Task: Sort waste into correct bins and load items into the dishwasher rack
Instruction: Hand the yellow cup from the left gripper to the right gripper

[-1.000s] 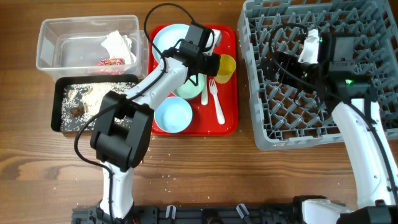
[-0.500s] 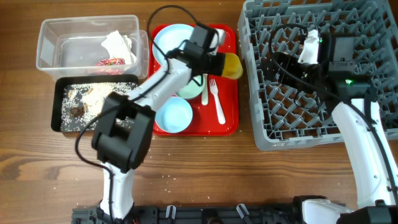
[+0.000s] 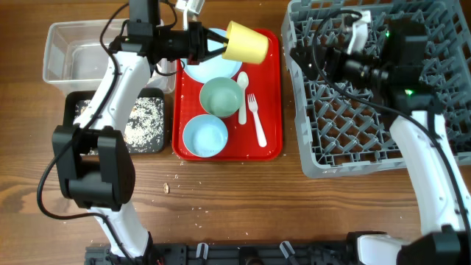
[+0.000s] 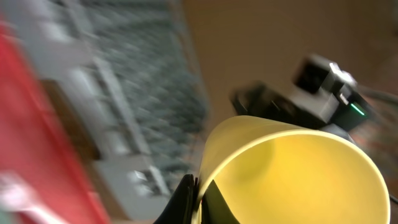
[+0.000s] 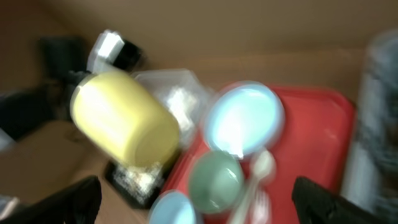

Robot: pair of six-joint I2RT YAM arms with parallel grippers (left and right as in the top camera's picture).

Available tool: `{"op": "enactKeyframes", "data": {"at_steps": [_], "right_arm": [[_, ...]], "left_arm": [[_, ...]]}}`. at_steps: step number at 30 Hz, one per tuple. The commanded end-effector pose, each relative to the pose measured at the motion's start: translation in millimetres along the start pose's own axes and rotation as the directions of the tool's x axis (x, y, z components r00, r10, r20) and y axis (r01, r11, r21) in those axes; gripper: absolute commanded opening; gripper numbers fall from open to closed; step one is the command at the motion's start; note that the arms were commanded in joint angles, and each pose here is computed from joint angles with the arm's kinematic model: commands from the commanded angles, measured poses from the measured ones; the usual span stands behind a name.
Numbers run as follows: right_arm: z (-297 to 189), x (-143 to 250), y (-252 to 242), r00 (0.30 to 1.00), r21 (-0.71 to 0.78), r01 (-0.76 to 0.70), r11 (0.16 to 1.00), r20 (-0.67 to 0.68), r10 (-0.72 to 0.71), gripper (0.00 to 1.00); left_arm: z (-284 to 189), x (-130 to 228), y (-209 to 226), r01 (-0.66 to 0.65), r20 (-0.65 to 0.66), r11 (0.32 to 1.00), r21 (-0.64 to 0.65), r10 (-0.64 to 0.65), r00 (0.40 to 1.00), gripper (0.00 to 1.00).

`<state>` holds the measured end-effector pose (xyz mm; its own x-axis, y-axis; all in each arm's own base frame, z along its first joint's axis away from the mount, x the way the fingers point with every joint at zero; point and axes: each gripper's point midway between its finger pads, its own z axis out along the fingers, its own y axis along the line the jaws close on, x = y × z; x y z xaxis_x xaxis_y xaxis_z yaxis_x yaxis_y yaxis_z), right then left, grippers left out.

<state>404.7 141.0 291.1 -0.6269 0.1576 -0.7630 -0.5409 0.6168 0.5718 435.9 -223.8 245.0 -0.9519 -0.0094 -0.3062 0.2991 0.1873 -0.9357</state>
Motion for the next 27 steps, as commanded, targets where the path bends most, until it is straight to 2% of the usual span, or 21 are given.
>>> {"op": "enactKeyframes", "data": {"at_steps": [1, 6, 16, 19, 23, 27], "right_arm": [[17.0, 7.1, 42.4, 0.998, -0.279, -0.004, 0.960, -0.061, -0.014, 1.00], [38.9, 24.0, 53.3, 0.993, -0.338, -0.020, 0.941, -0.116, -0.021, 1.00], [45.0, 31.5, 78.8, 0.989, -0.425, 0.008, 0.905, -0.132, -0.071, 1.00], [44.9, 31.0, 78.9, 0.989, -0.425, 0.011, 0.905, -0.129, -0.072, 0.88], [45.0, 30.9, 78.8, 0.989, -0.423, -0.002, 0.906, -0.134, -0.060, 0.65], [45.0, 30.9, 78.8, 0.989, -0.421, -0.011, 0.907, -0.138, -0.052, 0.59]], "left_arm": [[6.3, 26.6, -48.8, 0.000, -0.149, 0.976, 0.218, 0.034, 0.988, 0.04], [9.8, 30.0, -52.7, -0.005, -0.164, 0.972, 0.234, 0.044, 0.985, 0.04], [9.8, 28.6, -52.7, -0.020, -0.158, 0.972, 0.233, 0.058, 0.986, 0.04], [9.8, 28.6, -52.7, -0.020, -0.158, 0.972, 0.233, 0.058, 0.986, 0.04], [10.2, 27.8, -51.6, -0.021, -0.154, 0.974, 0.227, 0.057, 0.986, 0.04], [11.5, 25.5, -48.0, -0.024, -0.142, 0.978, 0.205, 0.054, 0.988, 0.22]]}}
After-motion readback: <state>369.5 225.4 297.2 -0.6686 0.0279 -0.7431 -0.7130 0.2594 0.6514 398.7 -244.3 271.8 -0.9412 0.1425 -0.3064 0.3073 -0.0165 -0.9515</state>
